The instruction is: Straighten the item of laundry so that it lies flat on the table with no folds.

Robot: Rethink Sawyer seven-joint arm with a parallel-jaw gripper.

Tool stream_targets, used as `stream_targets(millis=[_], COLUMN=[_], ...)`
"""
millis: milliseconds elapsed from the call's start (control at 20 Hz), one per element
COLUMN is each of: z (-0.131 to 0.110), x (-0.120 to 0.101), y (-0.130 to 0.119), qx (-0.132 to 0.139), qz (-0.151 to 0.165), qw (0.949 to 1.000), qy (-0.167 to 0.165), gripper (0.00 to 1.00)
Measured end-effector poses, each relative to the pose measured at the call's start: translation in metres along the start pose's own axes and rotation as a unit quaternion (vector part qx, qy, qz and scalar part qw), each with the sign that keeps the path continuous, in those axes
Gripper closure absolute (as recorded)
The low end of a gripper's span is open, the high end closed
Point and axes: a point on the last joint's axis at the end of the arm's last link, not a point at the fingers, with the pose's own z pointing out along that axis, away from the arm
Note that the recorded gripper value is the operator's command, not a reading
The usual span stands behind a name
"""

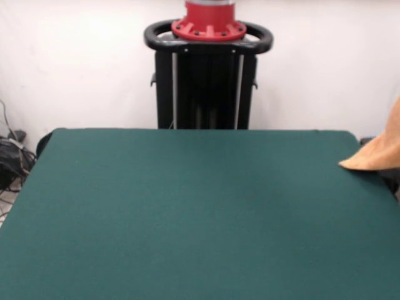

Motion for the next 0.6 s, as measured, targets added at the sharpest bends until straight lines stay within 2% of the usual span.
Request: stream_targets(millis=[350,600], z=[-0.021,-0.021], x=[0.021,0.033], y=[0.006,0.005], qx=[-0.011,-0.013], qz=[0.019,0.028], qw=[0.9997,0.9994], qy=[0.008,0.012], gripper=[1.0,1.0])
